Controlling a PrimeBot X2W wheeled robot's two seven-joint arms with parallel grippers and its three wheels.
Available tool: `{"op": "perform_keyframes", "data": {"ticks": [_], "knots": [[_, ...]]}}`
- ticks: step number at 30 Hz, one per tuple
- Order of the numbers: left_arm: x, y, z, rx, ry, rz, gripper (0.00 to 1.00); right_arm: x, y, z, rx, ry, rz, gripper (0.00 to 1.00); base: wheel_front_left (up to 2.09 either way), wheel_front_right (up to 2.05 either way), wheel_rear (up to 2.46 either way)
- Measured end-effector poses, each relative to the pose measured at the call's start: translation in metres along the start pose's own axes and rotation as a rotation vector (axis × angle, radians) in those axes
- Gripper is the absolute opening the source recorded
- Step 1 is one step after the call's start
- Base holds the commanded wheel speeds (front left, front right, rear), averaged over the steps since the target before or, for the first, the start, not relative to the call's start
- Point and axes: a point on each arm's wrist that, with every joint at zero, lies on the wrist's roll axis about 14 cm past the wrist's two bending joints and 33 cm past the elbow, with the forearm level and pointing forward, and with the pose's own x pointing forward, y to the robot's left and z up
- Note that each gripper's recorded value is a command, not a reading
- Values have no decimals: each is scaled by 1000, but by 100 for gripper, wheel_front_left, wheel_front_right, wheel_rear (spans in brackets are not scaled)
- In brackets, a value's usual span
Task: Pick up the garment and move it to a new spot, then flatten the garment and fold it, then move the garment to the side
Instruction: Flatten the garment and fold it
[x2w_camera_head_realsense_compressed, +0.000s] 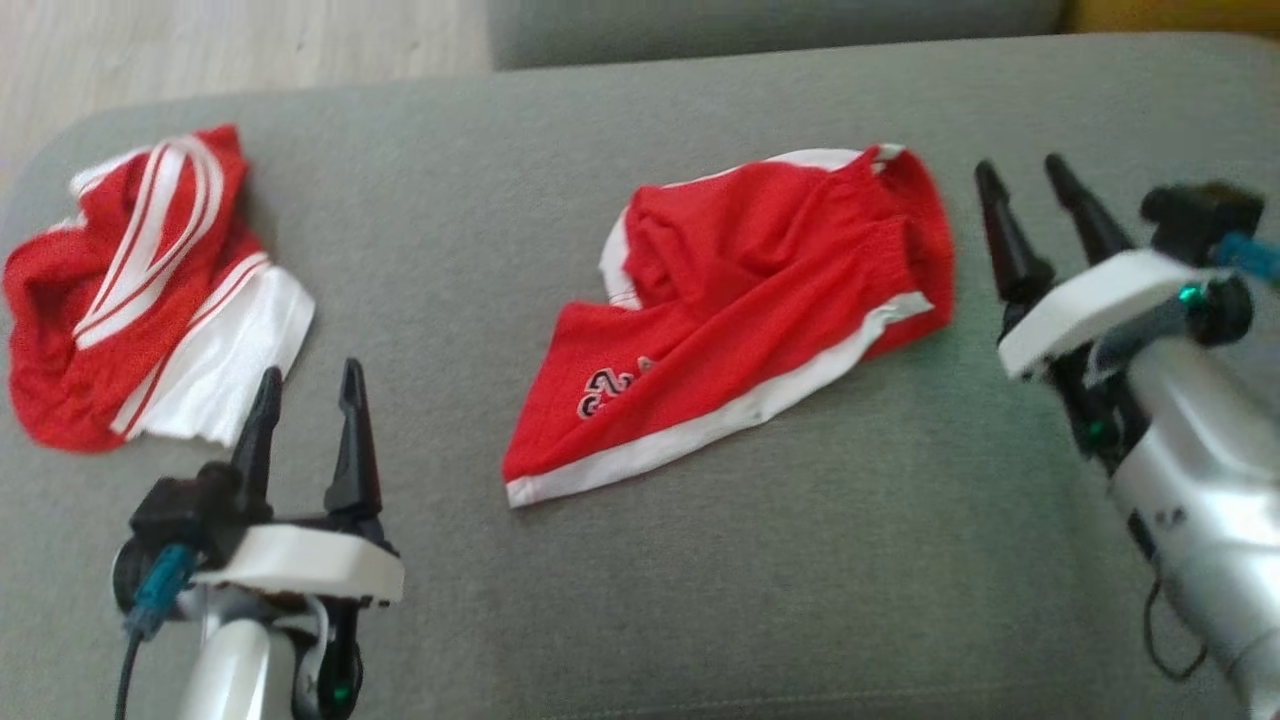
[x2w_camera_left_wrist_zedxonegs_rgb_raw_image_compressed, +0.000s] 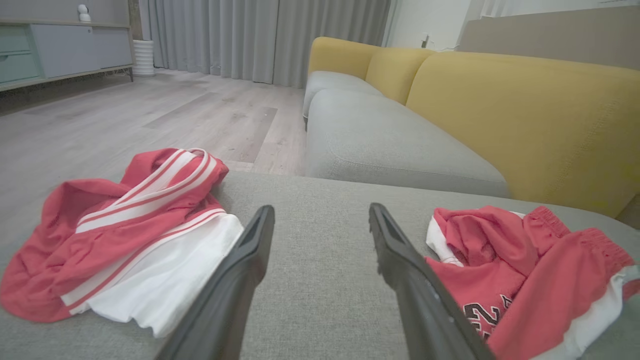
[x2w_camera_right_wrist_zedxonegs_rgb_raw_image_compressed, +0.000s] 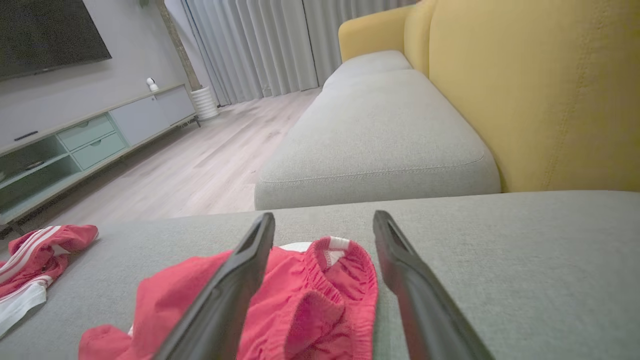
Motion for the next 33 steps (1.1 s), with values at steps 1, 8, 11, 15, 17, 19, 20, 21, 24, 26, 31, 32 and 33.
{"op": "perform_keyframes", "data": {"ticks": [1, 8, 11, 15, 17, 19, 20, 21, 24, 26, 31, 32, 33], "knots": [[-1, -1, 0, 3, -1, -5, 100, -7, 1, 0, -1, -12, 2, 100, 0, 0, 0], [0, -11, 16, 15, -48, -30, 100, -60, 5, 16, 17, -158, -19, 100, 0, 0, 0], [-2, -17, 16, 13, -48, -49, 100, -85, 6, 1, 30, -168, -52, 100, 0, 0, 0], [-7, -19, 13, 12, -40, -57, 100, -111, 14, -34, 59, -111, -79, 100, 0, 0, 0], [-12, -18, 10, 13, -29, -56, 100, -116, 17, -42, 60, -98, -81, 100, 0, 0, 0], [-15, -18, 9, 12, -23, -58, 100, -119, 16, -42, 54, -100, -87, 100, 0, 0, 0], [-16, -17, 8, 12, -22, -58, 100, -119, 14, -40, 52, -107, -92, 100, 0, 0, 0], [-17, -17, 8, 12, -21, -58, 100, -119, 13, -37, 50, -114, -95, 100, 0, 0, 0], [-20, -16, 6, 7, -14, -54, 100, -118, 14, -35, 39, -121, -92, 100, 0, 0, 0], [-20, -16, 6, 6, -15, -54, 100, -118, 15, -34, 36, -124, -89, 100, 0, 0, 0], [-21, -16, 7, 4, -16, -52, 100, -116, 18, -30, 20, -132, -78, 100, 0, 0, 0], [-22, -16, 7, 4, -17, -51, 100, -116, 18, -29, 16, -134, -76, 100, 0, 0, 0], [-22, -15, 7, 4, -18, -50, 100, -116, 19, -29, 15, -136, -74, 100, 0, 0, 0]]}}
